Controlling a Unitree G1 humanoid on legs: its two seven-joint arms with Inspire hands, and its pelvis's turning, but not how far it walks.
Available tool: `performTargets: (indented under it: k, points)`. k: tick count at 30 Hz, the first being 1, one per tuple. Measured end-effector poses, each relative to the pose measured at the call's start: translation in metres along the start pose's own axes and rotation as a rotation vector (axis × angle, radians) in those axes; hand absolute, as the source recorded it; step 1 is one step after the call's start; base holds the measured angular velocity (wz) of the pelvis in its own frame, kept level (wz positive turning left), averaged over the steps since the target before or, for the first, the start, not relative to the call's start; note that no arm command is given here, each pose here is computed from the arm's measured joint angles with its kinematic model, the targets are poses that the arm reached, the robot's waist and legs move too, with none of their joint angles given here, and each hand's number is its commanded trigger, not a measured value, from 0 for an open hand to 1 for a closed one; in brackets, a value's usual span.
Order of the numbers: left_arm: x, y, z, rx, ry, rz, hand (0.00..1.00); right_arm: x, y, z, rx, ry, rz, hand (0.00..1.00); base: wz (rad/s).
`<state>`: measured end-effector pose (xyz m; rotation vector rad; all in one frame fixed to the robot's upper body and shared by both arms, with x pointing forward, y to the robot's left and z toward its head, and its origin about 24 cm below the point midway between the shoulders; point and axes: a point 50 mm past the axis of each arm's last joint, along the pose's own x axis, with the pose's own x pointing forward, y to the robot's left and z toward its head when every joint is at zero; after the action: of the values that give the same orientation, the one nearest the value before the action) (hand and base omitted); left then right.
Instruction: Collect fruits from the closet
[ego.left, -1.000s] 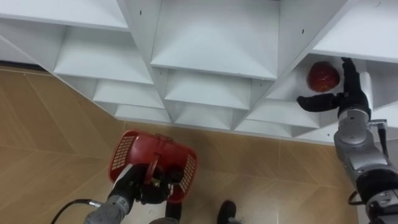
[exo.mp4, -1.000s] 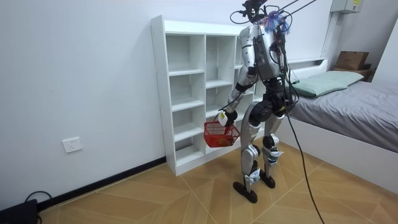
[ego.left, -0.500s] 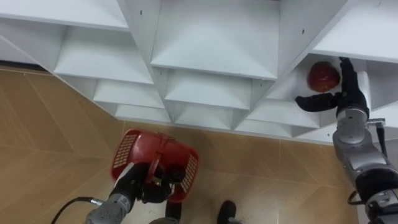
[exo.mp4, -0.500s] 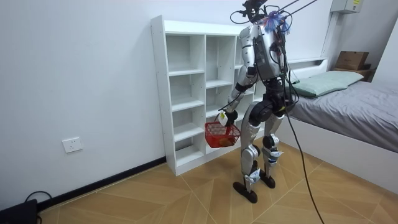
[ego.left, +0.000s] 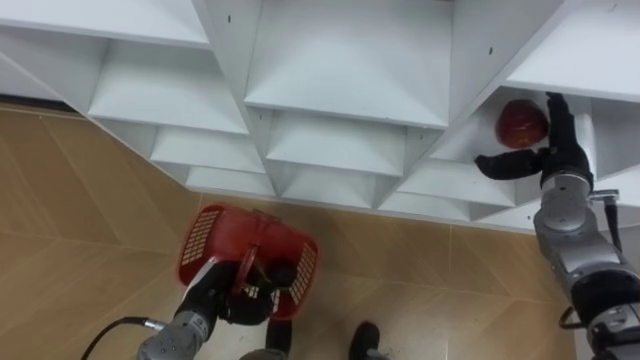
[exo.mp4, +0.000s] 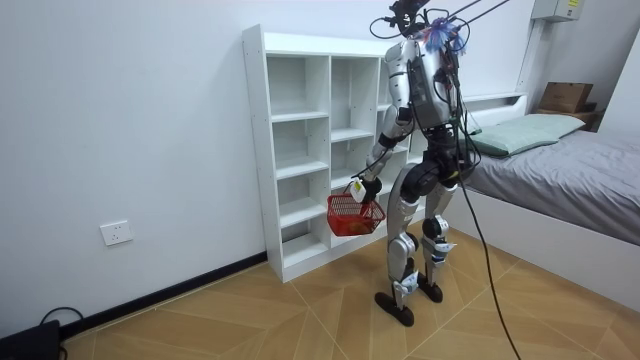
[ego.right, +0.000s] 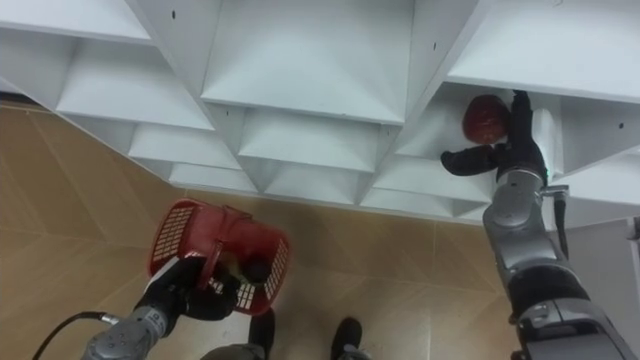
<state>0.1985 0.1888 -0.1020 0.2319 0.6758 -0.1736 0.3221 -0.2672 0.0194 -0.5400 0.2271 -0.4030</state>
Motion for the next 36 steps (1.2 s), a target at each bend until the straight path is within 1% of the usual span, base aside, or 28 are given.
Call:
performTargets:
  k: [1,2,3,4,5,6,7,12,15,17,23,36]
  points:
    - [0.000,0.000,0.000,0.000,0.000,0.000,1.00,0.000,0.000,0.000,-0.001,-0.001,-0.001,0.00,0.03]
    - [0.000,0.000,0.000,0.000,0.000,0.001,1.00,0.000,0.000,0.001,-0.001,-0.003,0.000,0.08,0.03]
    - [0.001,0.000,0.001,0.001,-0.004,0.001,1.00,0.000,0.000,0.001,-0.002,-0.005,-0.001,0.42,0.00]
    - [0.001,0.000,0.001,0.001,-0.004,0.001,1.00,0.001,-0.001,0.003,-0.002,-0.009,-0.005,0.55,0.00]
    - [0.001,0.000,0.002,0.001,-0.005,0.001,1.00,0.002,-0.001,0.004,-0.003,-0.012,-0.006,0.78,0.00]
    - [0.001,0.000,0.003,0.002,-0.007,0.001,1.00,0.003,-0.003,0.005,-0.010,-0.018,-0.009,0.96,0.00]
    - [0.001,0.000,0.003,0.002,-0.008,0.001,1.00,0.003,-0.004,0.006,-0.013,-0.021,-0.011,1.00,0.00]
    - [0.003,-0.002,0.006,0.017,-0.014,-0.011,1.00,0.006,-0.010,0.009,-0.104,-0.063,-0.022,1.00,0.00]
    - [0.003,-0.003,0.008,0.019,-0.020,-0.014,1.00,0.006,-0.011,0.011,-0.185,-0.101,-0.029,1.00,-0.03]
    - [0.004,-0.003,0.009,0.020,-0.024,-0.016,1.00,0.007,-0.011,0.014,-0.207,-0.118,-0.036,1.00,-0.02]
    - [0.005,-0.005,0.012,0.016,-0.031,-0.023,1.00,0.005,-0.003,0.017,-0.282,-0.155,0.013,1.00,0.00]
    - [0.006,-0.005,0.013,0.018,-0.034,-0.023,1.00,0.004,0.001,0.017,-0.290,-0.160,0.036,1.00,0.01]
